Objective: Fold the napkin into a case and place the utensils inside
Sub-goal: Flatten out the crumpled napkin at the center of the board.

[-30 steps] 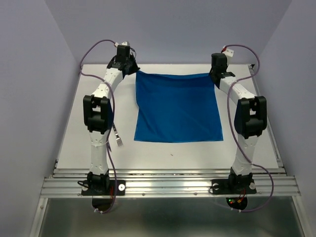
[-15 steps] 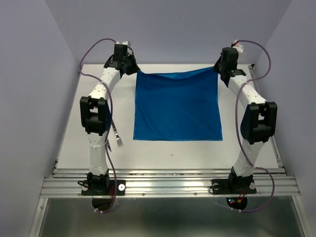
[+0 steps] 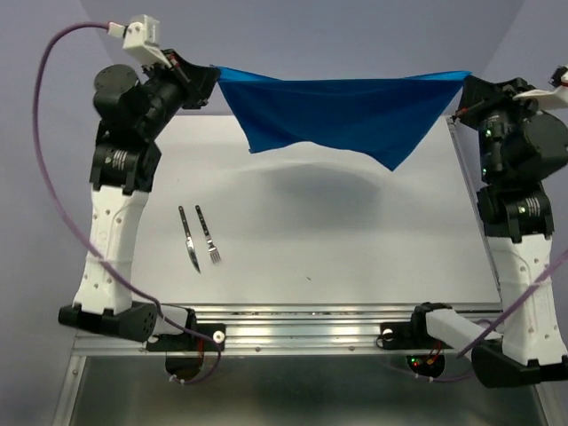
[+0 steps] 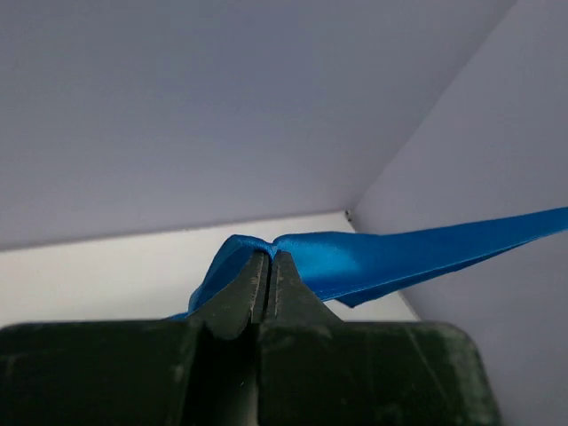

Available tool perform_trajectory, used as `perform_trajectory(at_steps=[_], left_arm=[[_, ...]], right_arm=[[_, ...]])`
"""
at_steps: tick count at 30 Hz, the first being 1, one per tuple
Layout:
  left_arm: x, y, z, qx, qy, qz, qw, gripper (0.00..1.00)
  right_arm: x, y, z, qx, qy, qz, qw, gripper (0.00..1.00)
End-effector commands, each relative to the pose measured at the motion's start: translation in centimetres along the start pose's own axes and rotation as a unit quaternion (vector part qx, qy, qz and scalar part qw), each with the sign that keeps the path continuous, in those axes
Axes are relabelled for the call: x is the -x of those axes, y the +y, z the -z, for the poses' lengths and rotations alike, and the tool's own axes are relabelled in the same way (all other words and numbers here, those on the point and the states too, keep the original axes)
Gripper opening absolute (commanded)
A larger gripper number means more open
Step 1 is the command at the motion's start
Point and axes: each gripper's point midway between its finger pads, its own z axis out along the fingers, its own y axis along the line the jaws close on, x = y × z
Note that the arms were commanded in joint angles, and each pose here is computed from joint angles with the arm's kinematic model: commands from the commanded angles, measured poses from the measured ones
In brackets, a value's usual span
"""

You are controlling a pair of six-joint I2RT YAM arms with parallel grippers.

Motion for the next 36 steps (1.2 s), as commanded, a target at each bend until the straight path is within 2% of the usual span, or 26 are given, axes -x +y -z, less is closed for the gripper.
perform_trajectory(at_steps=[1,4,8,13,16,20,24,25,29,32,36], left_arm=[[3.0,-2.9,3.6,-0.032,-0.047,-0.019,0.998,0.0],[5.5,-5.0,7.1,-0.042,-0.085,-0.033,0.995,0.0],[6.9,-6.6,9.6,-0.054,-0.105,-0.041,0.992,0.0],[6.5,-6.6,10.1,-0.051,-0.1,-0.048,0.993,0.0],[4.7,-5.0,8.6,-0.034,-0.075,-0.037,0.996,0.0],[0.5,-1.4,5.2,0.0,-0.025,-0.014,1.0,0.0],[-5.8,3.3,1.8,0.046,0.042,0.01,0.998,0.0],[-7.3,4.3,0.7,0.053,0.058,0.016,0.997,0.0],[-14.4,8.4,-1.8,0.086,0.12,0.042,0.988,0.0],[-18.3,11.0,-4.0,0.107,0.151,0.058,0.981,0.0],[-22.7,13.7,-6.5,0.125,0.201,0.072,0.969,0.0]], right_arm=[[1.8,1.0,2.3,0.015,0.002,-0.003,1.0,0.01],[4.8,2.0,4.9,0.033,-0.031,-0.01,0.999,0.01],[6.5,2.4,6.6,0.041,-0.05,-0.015,0.998,0.01],[6.6,2.6,7.7,0.051,-0.055,-0.029,0.997,0.01],[4.8,0.7,6.9,0.018,-0.048,-0.029,0.998,0.01],[0.1,-2.2,4.5,-0.035,-0.005,-0.014,0.999,0.01],[-6.1,-5.8,2.1,-0.086,0.042,0.005,0.995,0.01],[-8.7,-7.0,1.3,-0.098,0.063,0.013,0.993,0.01],[-15.8,-10.4,-0.7,-0.13,0.119,0.034,0.984,0.01],[-20.9,-12.8,-2.3,-0.154,0.162,0.053,0.973,0.01],[-24.7,-14.3,-4.2,-0.15,0.167,0.063,0.973,0.01]])
